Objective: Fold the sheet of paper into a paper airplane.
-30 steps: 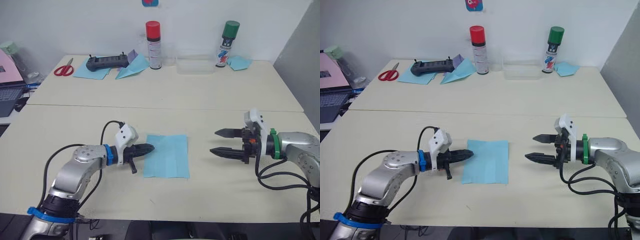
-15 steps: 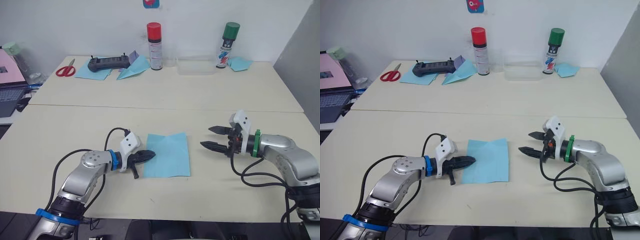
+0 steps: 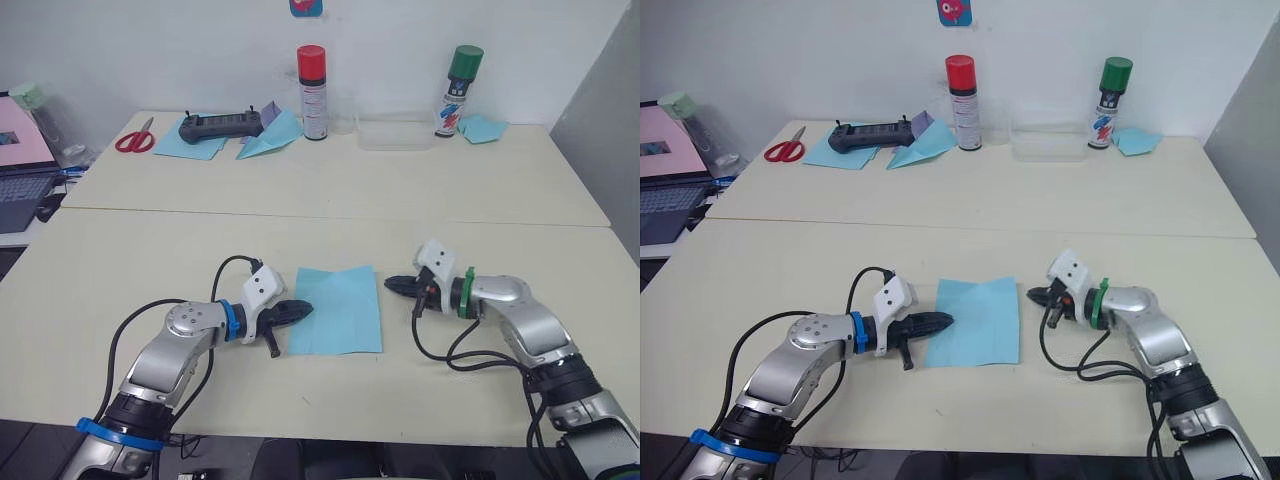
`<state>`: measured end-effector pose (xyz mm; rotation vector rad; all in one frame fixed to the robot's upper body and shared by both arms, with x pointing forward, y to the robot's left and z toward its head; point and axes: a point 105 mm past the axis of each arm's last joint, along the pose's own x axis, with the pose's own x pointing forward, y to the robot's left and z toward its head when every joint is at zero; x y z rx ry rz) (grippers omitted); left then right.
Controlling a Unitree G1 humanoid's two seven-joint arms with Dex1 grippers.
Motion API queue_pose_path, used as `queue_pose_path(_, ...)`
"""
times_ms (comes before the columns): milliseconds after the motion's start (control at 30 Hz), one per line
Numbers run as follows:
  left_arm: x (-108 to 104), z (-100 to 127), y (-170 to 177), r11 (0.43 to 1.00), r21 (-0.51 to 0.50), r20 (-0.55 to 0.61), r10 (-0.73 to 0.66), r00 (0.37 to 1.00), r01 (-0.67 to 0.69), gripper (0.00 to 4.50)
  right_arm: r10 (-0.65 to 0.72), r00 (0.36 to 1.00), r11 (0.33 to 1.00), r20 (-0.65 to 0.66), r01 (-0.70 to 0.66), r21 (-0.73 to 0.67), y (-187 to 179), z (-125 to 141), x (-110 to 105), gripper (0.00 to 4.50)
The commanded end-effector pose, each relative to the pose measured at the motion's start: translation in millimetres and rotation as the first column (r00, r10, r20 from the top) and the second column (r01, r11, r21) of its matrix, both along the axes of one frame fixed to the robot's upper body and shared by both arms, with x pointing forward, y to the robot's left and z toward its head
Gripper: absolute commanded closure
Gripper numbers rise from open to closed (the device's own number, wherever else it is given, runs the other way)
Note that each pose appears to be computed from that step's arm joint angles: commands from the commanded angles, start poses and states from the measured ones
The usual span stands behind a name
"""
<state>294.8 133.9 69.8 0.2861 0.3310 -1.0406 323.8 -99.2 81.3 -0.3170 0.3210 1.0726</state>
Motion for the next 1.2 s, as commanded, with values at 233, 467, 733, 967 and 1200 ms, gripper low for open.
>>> queue_pose_path(233,-3.2,-18.1,2.0,0.999,0.039,-0.043,0.022,0.999,-0.02,4.5,0.152,0.981,0.985,-0.122,-0.14,0.099,23.4,4.6,-25.2,4.48)
queue_pose_path(467,-1.6,-18.0,1.8,0.999,0.036,-0.039,0.026,0.999,-0.025,4.5,0.131,0.984,0.972,-0.121,-0.104,0.211,42.4,21.4,-16.9,4.48)
queue_pose_path(733,0.2,-17.3,1.7,0.999,0.036,-0.035,0.027,0.999,-0.025,4.5,0.168,0.98,0.959,-0.111,-0.136,0.251,72.6,26.8,-7.5,4.48)
queue_pose_path(967,-1.3,-16.6,8.9,0.998,0.054,-0.038,0.03,0.999,-0.028,4.5,0.188,0.976,0.959,-0.112,-0.158,0.237,89.7,17.8,-5.2,4.48)
queue_pose_path(1200,-5.6,-19.1,15.6,0.996,0.079,-0.049,0.034,0.998,-0.03,4.5,0.189,0.976,0.965,-0.104,-0.165,0.206,103.3,6.2,-1.2,4.48)
